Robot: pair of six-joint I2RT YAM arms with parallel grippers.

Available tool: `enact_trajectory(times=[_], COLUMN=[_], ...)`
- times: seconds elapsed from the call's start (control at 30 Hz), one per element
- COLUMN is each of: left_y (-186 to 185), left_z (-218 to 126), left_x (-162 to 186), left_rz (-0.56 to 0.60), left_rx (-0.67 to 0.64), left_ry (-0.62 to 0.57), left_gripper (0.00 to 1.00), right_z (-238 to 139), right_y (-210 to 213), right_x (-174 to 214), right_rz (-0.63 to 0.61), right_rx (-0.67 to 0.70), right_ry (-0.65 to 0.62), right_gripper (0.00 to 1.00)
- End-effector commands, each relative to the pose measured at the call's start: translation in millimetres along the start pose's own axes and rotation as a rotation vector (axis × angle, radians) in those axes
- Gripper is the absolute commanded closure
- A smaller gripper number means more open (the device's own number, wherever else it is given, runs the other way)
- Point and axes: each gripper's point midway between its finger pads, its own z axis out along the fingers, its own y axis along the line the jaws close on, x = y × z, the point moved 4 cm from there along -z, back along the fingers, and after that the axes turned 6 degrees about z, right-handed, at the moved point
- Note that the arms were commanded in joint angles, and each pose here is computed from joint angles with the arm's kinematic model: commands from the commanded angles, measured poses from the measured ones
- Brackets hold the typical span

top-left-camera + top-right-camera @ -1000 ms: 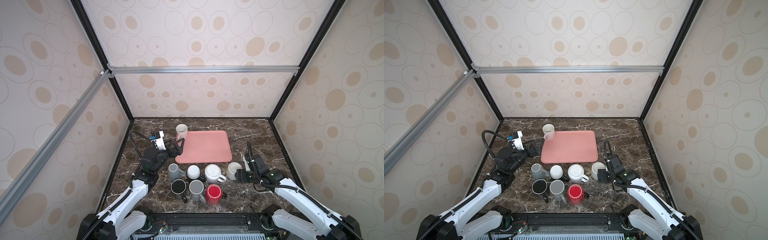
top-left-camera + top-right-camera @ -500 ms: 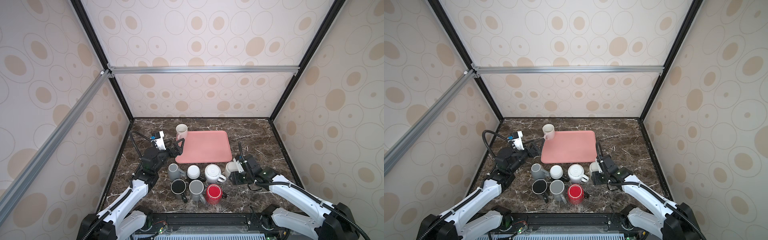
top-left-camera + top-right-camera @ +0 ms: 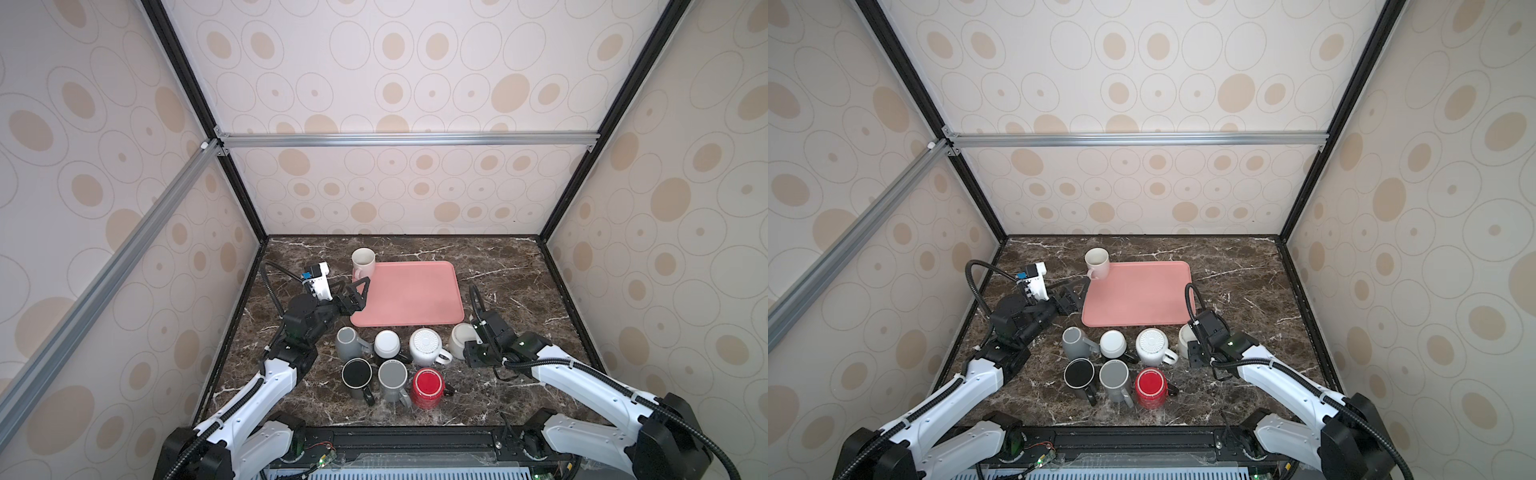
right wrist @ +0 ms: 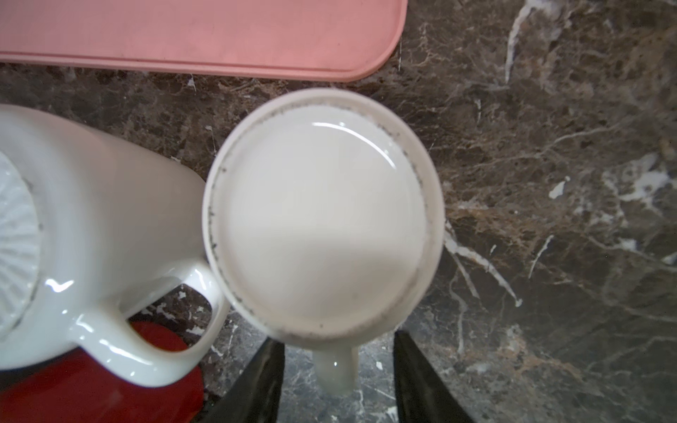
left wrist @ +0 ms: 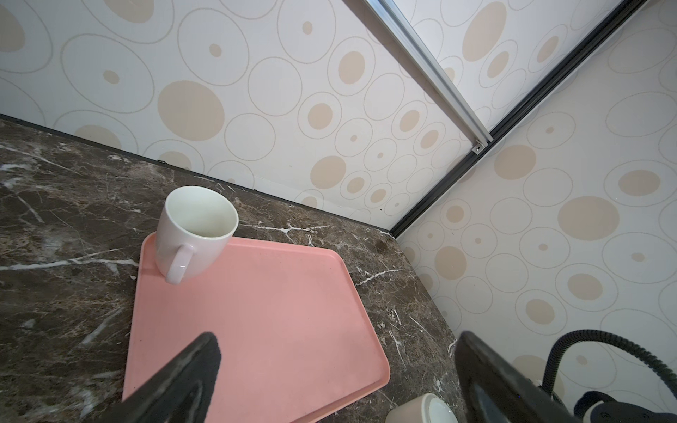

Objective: Turn the mug right side up
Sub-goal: 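Lift the white mug with the right gripper toward the tray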

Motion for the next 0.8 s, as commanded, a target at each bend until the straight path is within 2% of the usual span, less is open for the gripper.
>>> enact_trajectory(times=[0.0,0.33,0.63,0.77], left_y=[-3.9,-4.7,-5.2,-5.5], left_z=[-0.7,-0.9,-0.6,0.0], left_x=[-5.7,-5.8,-4.9,-4.6], left_rz=[-0.007,-0.018,-0.029,-0.033], left_rx=[0.021,0.026,0.034,0.038], left_ry=[-0.024,-0.024,-0.023,-0.021], left_gripper=[0.01,0.01,0.01,0.01], right_z=[2.1,9.2,10.8,9.4], right_y=[1.2,-2.6,-6.8,-7.8], right_x=[-5.7,-7.2,-2.8,-1.1], right_rz=[-0.006,-0.016,-0.020,-0.019], right_rx=[0.038,0.117,0.131,0.124], right_ry=[-0.015,-0.029,-0.034,-0.038], right_gripper=[0.55,0.66,0.76,0.87])
